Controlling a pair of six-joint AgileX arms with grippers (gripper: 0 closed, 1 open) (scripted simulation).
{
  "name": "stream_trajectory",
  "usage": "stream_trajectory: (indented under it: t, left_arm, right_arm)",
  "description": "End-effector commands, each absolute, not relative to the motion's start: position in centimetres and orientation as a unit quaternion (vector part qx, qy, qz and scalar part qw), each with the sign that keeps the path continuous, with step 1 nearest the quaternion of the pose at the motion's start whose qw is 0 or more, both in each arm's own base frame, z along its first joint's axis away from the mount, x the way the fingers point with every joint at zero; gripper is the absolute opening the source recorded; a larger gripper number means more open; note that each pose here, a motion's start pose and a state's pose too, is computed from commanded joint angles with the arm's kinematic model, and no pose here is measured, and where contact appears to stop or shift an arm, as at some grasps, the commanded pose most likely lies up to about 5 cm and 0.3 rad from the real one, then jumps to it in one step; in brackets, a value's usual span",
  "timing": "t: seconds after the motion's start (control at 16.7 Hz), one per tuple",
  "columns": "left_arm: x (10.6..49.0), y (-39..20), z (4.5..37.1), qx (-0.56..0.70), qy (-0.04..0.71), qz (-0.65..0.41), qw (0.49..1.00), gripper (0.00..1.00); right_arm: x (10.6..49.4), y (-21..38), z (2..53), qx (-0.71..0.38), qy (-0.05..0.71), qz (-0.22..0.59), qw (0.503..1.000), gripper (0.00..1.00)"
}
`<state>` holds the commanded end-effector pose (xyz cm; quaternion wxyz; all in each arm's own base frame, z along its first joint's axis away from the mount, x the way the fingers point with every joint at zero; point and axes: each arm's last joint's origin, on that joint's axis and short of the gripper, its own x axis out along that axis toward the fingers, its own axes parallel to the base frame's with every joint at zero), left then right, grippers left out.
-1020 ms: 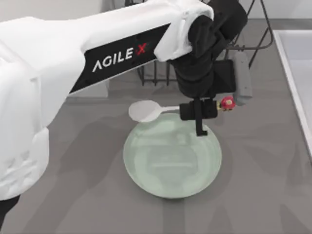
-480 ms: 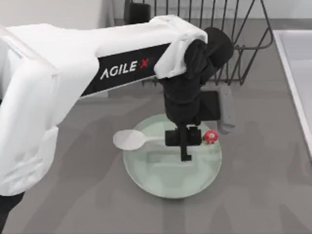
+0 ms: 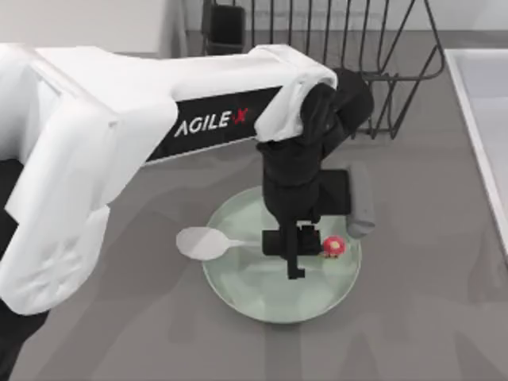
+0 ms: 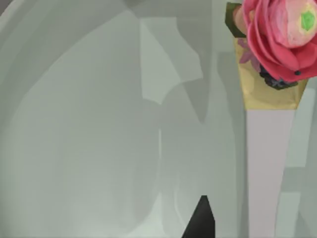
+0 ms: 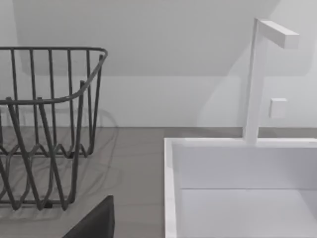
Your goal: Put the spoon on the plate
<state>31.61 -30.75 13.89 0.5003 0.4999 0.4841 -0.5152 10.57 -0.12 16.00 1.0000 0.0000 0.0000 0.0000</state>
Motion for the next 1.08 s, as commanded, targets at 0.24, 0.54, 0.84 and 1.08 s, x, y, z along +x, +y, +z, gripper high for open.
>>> stream_trajectory:
  t: [0.24, 0.54, 0.84, 1.08]
  left_arm:
    - [31.61, -30.75, 13.89, 0.500, 0.484, -0.515, 0.500, 0.38]
    - [31.61, -30.75, 13.89, 0.500, 0.484, -0.515, 0.500, 0.75]
    - [31.61, -30.75, 13.89, 0.500, 0.484, -0.515, 0.500, 1.00]
    - [31.61, -30.75, 13.89, 0.500, 0.484, -0.515, 0.500, 1.00]
  right_arm:
    - [10.57, -0.12, 16.00, 0.000, 0.000, 0.000, 1.000, 1.00]
    - [10.57, -0.12, 16.00, 0.000, 0.000, 0.000, 1.000, 1.00]
    - [10.57, -0.12, 16.00, 0.000, 0.000, 0.000, 1.000, 1.00]
    - [10.57, -0.12, 16.00, 0.000, 0.000, 0.000, 1.000, 1.00]
